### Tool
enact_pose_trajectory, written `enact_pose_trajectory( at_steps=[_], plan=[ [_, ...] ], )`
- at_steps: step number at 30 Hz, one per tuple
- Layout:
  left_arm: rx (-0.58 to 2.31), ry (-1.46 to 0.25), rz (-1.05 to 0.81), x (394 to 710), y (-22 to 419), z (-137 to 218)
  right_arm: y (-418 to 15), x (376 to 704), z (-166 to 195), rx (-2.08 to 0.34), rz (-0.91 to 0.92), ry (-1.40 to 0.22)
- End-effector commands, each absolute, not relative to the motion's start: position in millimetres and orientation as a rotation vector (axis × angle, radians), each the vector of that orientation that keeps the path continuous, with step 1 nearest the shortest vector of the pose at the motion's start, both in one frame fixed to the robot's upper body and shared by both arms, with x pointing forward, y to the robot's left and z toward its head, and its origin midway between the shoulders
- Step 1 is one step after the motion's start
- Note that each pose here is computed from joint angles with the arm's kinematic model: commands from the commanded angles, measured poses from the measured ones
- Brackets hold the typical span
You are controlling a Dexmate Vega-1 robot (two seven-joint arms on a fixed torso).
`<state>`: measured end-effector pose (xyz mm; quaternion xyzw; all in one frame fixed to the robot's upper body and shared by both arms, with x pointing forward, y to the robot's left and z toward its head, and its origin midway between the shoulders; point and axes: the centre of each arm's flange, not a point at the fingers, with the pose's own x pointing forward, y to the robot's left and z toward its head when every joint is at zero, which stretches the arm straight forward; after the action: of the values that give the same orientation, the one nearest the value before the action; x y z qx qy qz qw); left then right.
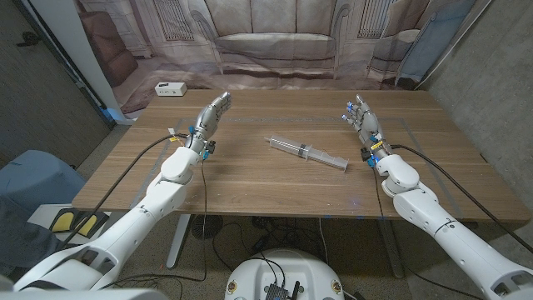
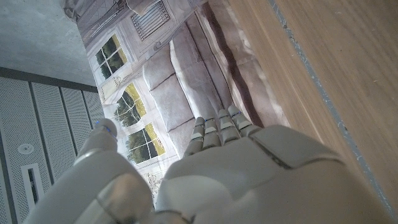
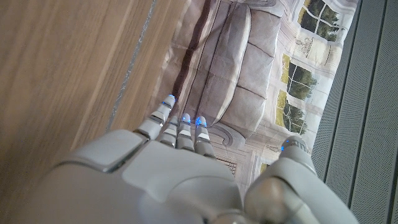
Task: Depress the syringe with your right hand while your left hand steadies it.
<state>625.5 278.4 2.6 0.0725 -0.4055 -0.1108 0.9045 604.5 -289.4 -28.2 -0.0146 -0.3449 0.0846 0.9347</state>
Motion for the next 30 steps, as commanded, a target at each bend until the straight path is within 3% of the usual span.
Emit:
enact_pose_trajectory(
  at_steps=[1,30],
  plan=[
    [0.232,-0.893,-0.245,618.7,271.0,10.7,-291.6,597.3,-29.5,-0.038,0.173,-0.712],
    [0.545,-1.016,-0.223,596.4,241.3,18.0,-292.6,585.8,-38.0,-0.024,0.160,-0.699]
  ],
)
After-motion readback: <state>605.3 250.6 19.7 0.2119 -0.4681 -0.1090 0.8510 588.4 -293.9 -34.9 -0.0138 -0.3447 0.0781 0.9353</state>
